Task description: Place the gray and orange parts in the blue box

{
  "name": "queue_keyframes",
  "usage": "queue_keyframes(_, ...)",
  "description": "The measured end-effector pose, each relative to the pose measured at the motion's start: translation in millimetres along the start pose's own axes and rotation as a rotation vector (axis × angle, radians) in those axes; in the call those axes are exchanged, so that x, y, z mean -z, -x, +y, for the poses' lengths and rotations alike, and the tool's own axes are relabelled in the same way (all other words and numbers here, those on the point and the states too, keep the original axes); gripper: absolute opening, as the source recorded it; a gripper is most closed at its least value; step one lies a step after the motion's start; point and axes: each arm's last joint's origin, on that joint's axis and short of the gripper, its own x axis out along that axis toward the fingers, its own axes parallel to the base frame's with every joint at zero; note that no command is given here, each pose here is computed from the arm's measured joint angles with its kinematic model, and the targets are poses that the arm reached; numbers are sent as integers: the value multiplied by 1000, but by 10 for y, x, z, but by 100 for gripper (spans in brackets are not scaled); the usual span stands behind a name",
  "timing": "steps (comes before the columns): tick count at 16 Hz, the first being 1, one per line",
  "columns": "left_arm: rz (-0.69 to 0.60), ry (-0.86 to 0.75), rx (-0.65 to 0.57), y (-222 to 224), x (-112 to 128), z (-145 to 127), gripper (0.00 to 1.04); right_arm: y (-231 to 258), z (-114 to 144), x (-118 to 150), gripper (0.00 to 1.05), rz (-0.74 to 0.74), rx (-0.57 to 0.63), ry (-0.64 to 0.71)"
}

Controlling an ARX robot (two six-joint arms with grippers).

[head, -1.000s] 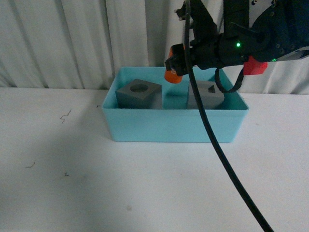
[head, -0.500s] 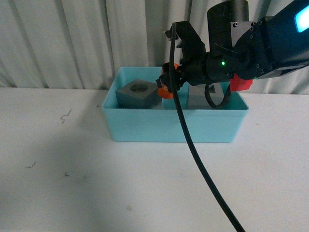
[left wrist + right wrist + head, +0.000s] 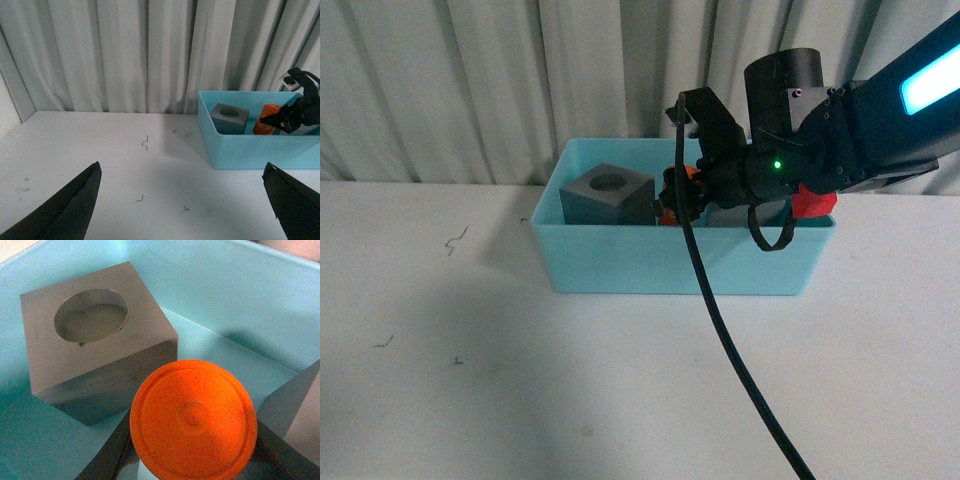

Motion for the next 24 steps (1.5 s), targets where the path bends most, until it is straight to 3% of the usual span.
queue_keyframes(6, 0, 0, 0, 0, 0, 0, 98, -39, -7, -8, 47, 2, 5, 11)
queue_keyframes(12, 0, 0, 0, 0, 0, 0, 98, -39, -7, -6, 99, -13, 5, 23)
queue_keyframes(19, 0, 0, 0, 0, 0, 0, 98, 130, -4, -34, 98, -67, 51, 66)
queue_keyframes(22, 0, 0, 0, 0, 0, 0, 98, 914, -109, -269, 98, -209, 156, 133)
queue_keyframes(24, 0, 0, 0, 0, 0, 0, 98, 1818, -258, -152, 98, -299, 375, 85)
